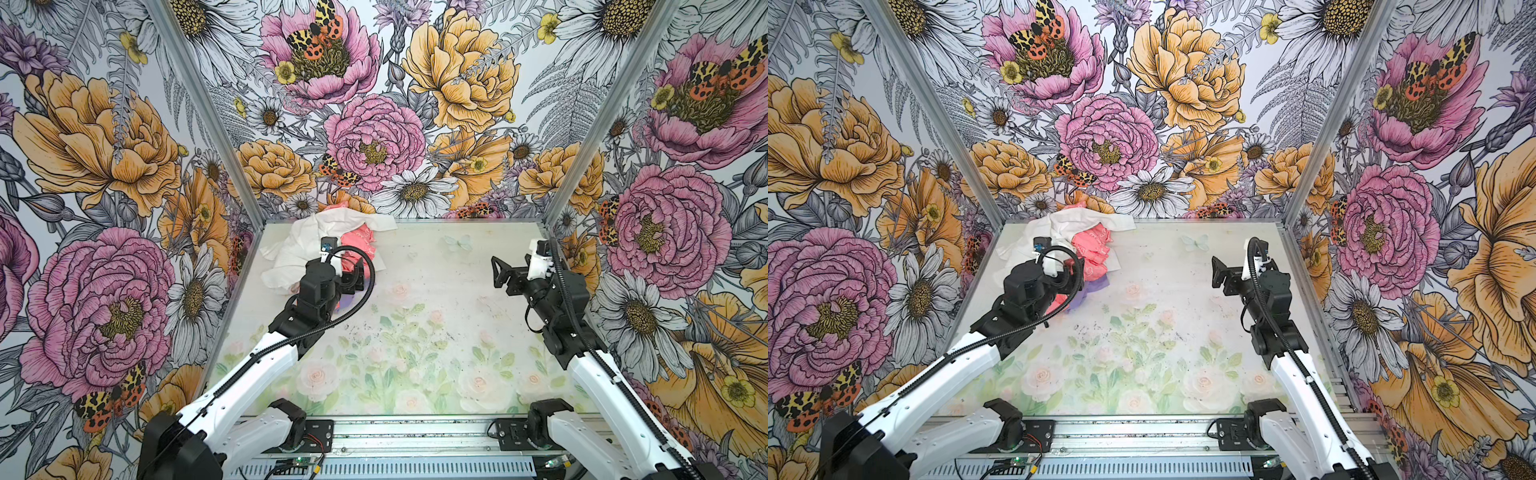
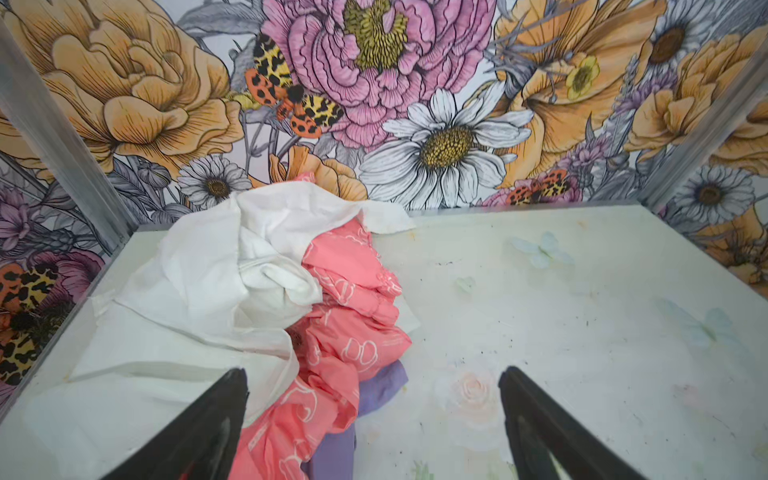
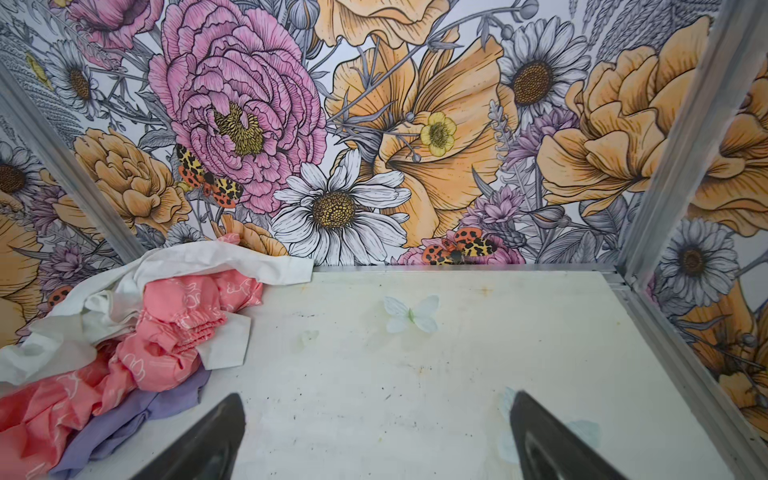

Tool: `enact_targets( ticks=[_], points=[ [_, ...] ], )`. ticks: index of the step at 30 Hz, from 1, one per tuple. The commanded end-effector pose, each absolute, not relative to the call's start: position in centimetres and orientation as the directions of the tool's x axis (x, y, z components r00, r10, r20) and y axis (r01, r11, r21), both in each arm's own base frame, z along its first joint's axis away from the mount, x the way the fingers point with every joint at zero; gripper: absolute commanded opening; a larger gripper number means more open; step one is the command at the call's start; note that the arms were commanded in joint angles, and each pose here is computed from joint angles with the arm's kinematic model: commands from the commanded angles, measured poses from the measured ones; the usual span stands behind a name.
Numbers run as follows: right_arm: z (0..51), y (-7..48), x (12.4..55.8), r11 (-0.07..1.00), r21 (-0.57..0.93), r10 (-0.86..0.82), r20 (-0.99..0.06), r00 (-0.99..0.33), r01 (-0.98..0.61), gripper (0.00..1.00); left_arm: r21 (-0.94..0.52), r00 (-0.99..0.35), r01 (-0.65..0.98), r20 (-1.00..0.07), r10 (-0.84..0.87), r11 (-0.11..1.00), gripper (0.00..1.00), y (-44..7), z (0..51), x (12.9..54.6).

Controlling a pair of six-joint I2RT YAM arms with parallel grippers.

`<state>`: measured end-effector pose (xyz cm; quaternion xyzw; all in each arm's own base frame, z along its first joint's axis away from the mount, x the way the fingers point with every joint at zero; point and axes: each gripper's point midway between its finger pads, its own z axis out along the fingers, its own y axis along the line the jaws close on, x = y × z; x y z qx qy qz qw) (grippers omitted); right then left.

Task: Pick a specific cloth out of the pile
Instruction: 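Reach the left gripper toward the cloth pile while the right arm rises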

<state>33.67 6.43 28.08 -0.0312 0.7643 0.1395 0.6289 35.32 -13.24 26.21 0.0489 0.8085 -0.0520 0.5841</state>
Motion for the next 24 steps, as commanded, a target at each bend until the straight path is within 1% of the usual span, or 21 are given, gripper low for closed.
enact_targets(
  ticks=[1, 7, 11, 16, 24],
  points=[
    [28.7, 7.8, 33.4, 0.935, 0.219, 0.154, -0.96, -0.234, -0.28, 0.99, 0.08, -0.444, 0.145, -0.885, 0.137, 0.986, 0.92, -13.7, 23.1, 35.3],
    [28.5, 8.1, 33.4, 0.929, 0.226, 0.155, -0.957, -0.247, -0.292, 0.99, 0.191, -0.545, 0.176, -0.798, 0.257, 0.966, 0.88, -15.2, 19.5, 35.9],
    [28.3, 8.1, 33.5, 0.928, 0.23, 0.156, -0.954, -0.256, -0.292, 0.99, 0.218, -0.605, 0.198, -0.74, 0.294, 0.956, 0.85, -15.6, 17.1, 36.0],
    [27.9, 8.1, 33.7, 0.93, 0.231, 0.155, -0.952, -0.265, -0.287, 0.99, 0.281, -0.669, 0.2, -0.661, 0.34, 0.939, 0.85, -15.5, 14.2, 36.2],
    [27.7, 8.1, 33.8, 0.93, 0.231, 0.154, -0.951, -0.269, -0.284, 0.99, 0.379, -0.726, 0.224, -0.55, 0.413, 0.898, 0.75, -15.5, 10.9, 36.9]
  ],
)
